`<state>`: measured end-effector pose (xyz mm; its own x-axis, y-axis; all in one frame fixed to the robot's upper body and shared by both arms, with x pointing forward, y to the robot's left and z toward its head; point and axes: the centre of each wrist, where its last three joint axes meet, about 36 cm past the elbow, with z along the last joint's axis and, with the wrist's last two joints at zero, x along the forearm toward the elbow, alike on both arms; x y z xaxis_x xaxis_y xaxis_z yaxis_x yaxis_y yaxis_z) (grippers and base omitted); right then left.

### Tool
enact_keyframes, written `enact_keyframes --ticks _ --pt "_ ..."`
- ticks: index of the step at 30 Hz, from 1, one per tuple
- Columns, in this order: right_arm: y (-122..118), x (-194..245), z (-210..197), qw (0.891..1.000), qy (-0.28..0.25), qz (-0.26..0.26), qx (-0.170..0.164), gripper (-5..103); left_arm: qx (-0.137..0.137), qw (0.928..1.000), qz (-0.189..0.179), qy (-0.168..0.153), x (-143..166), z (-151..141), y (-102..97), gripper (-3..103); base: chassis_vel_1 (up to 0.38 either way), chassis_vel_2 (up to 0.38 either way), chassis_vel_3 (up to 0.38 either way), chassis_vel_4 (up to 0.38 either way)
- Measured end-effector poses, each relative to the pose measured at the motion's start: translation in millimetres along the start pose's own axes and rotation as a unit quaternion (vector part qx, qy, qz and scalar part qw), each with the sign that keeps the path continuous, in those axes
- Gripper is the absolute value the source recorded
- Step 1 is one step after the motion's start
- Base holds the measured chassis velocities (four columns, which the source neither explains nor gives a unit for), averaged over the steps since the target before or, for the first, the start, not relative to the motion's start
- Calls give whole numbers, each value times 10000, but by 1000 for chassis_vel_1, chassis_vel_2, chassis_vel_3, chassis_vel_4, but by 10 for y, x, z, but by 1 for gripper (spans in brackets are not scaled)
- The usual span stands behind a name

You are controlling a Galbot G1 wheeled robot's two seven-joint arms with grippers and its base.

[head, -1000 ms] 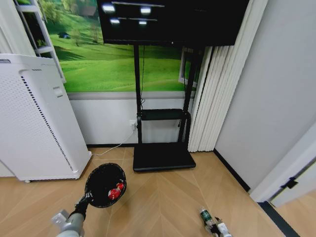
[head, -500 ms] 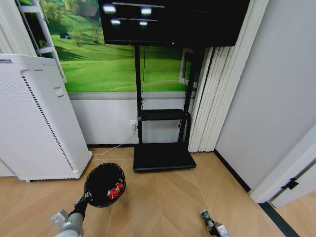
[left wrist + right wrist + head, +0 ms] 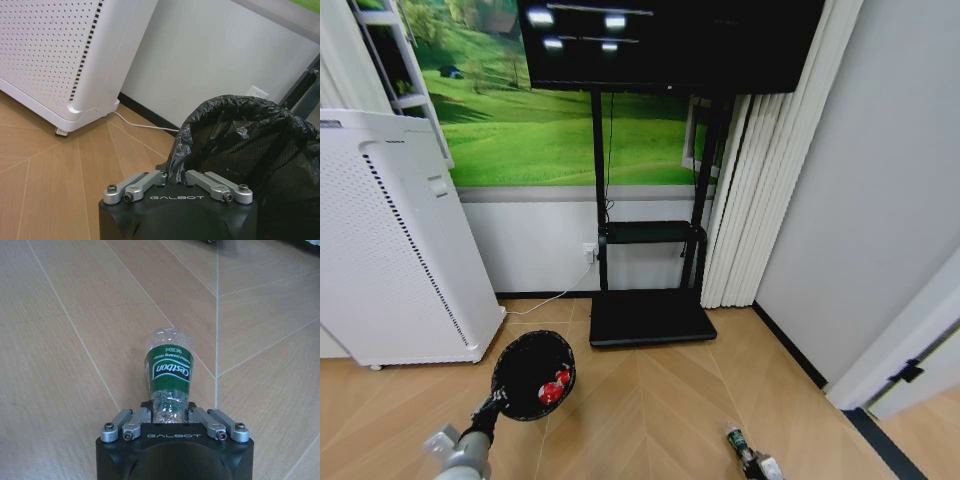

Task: Pick up the trash bin and place the garbage on the floor into it.

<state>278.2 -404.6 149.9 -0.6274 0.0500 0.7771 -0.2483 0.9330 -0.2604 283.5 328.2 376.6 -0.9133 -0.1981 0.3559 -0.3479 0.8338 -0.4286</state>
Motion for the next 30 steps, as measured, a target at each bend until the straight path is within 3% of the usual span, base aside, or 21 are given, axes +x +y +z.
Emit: enact_keyframes --ticks 3,5,6,9,11,14,16,18,20,22,25,28,30 --pt "12 31 -55 9999 -85 -20 -64 22 -19 10000 34 12 -15 3 -15 4 0 0 0 0" --pt "5 133 -307 9976 -654 127 -178 22 -124 9998 152 96 -101 28 -59 4 0 0 0 0" --pt "5 133 -307 9976 -654 127 -178 22 -124 9998 152 96 -101 28 -59 4 0 0 0 0" --pt "29 420 -627 9879 -1498 286 -272 21 -295 9988 280 288 -246 145 -132 4 0 0 0 0" --pt "30 502 -678 9851 -1674 296 -275 21 -377 9981 320 359 -283 196 -138 4 0 0 0 0" --pt "59 746 -857 9716 -2333 279 -271 21 -759 9946 468 540 -403 340 -91 4 0 0 0 0" --pt "77 774 -899 9678 -2491 269 -235 21 -903 9930 513 567 -425 370 -53 4 0 0 0 0" --pt "171 848 -1069 9532 -3022 125 -60 21 -1259 9884 602 607 -466 433 50 4 0 0 0 0" --pt "212 878 -1124 9480 -3183 60 -33 21 -1347 9869 637 624 -479 449 69 4 0 0 0 0" --pt "403 1028 -1268 9294 -3686 -189 9 21 -1514 9831 771 682 -537 483 58 4 0 0 0 0" --pt "488 1093 -1302 9224 -3853 -280 9 21 -1553 9818 837 703 -562 485 25 4 0 0 0 0" --pt "755 1308 -1349 9032 -4252 -588 -12 21 -1702 9757 1115 814 -661 513 -81 4 0 0 0 0" --pt "807 1342 -1355 8996 -4316 -668 -16 21 -1741 9738 1193 847 -688 528 -105 4 0 0 0 0"
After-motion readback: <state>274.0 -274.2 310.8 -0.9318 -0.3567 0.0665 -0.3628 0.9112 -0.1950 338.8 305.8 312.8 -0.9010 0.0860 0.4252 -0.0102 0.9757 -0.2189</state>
